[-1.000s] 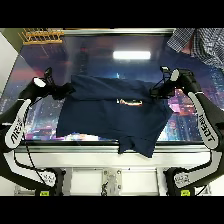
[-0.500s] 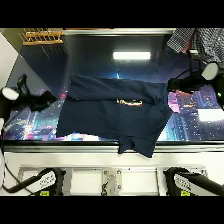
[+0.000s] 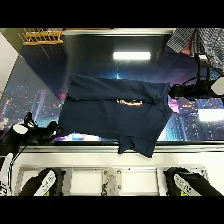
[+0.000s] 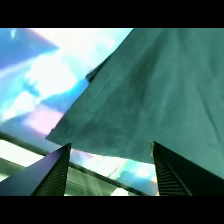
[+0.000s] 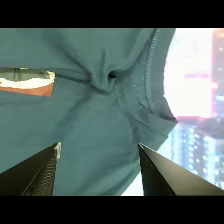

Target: Fold the clothes and pants, and hang the long-sleeved shirts on hangers.

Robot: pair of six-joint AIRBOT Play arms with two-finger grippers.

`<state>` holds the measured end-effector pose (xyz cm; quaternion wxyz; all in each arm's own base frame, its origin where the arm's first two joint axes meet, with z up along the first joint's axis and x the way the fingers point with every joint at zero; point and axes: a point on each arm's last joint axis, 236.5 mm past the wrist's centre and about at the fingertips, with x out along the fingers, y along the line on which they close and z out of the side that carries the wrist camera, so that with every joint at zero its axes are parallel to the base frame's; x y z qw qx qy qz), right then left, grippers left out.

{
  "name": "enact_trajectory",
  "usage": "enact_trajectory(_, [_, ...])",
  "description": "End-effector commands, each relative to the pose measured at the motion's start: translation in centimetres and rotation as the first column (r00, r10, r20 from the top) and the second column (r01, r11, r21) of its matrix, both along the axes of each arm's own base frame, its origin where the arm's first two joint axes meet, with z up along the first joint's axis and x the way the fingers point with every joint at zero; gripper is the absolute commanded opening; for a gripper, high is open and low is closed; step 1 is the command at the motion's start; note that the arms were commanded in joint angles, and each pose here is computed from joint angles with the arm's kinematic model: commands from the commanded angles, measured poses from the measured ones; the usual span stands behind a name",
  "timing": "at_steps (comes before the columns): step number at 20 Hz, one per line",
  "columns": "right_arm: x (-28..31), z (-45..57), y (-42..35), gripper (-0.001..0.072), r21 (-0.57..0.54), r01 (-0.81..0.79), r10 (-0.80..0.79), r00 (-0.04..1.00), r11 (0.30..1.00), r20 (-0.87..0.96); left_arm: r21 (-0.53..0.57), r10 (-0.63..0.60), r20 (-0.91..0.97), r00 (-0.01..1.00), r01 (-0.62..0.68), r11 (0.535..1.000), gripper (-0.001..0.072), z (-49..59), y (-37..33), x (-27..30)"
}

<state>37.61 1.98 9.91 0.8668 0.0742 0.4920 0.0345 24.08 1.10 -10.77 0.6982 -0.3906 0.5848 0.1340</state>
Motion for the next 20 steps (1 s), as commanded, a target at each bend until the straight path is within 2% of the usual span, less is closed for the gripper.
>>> enact_trajectory(1, [0.3,0.3,0.5,0.0528,0.028,0.002,-0.002,1.0,1.0,0.023,-0.059,0.087,-0.005,0.996,-0.088,0.994,0.0528,-1.2,-0.9,0.3])
enact_trajectory(5, [0.2,0.3,0.6,0.0527,0.03,0.002,-0.002,1.0,1.0,0.021,-0.051,0.015,-0.019,1.0,-0.016,0.999,0.0528,-1.9,-2.0,2.5])
enact_trajectory(7, [0.1,0.2,0.6,0.0527,0.03,0.0,-0.001,1.0,1.0,0.013,-0.043,0.018,-0.007,1.0,-0.019,0.999,0.0528,-1.8,-2.2,4.3])
enact_trajectory(8, [0.0,0.1,0.6,0.0527,0.03,0.001,-0.001,1.0,1.0,0.011,-0.041,0.015,-0.003,1.0,-0.015,0.999,0.0485,-1.8,-2.4,5.1])
enact_trajectory(9, [0.0,0.1,0.6,0.0527,0.03,0.001,-0.001,1.0,1.0,0.01,-0.038,0.003,0.003,1.0,-0.003,0.999,0.0379,-1.7,-2.6,5.7])
enact_trajectory(11, [-0.2,0.0,0.6,0.0527,0.03,-0.001,0.001,1.0,1.0,0.001,-0.031,-0.022,0.018,1.0,0.022,0.999,0.0228,-1.5,-3.1,6.9])
enact_trajectory(13, [-0.5,-0.2,0.6,0.0527,0.03,-0.004,0.004,1.0,1.0,-0.016,-0.014,-0.037,0.052,0.998,0.038,0.999,0.0034,-1.0,-3.3,8.3])
enact_trajectory(14, [-0.7,-0.3,0.6,0.0527,0.03,-0.004,0.005,1.0,1.0,-0.025,-0.006,-0.042,0.07,0.997,0.042,0.999,0.0008,-0.7,-3.3,8.8])
enact_trajectory(16, [-1.5,-1.1,0.0,0.0528,0.0,-0.005,0.005,0.998,1.0,-0.062,0.018,-0.057,0.098,0.993,0.056,0.998,0.0008,0.3,-3.0,9.1])
enact_trajectory(20, [-7.1,-6.7,-1.3,0.0528,0.002,0.033,-0.032,0.957,0.999,-0.288,0.133,-0.202,0.075,0.977,0.191,0.973,0.0008,2.9,-1.7,6.5])
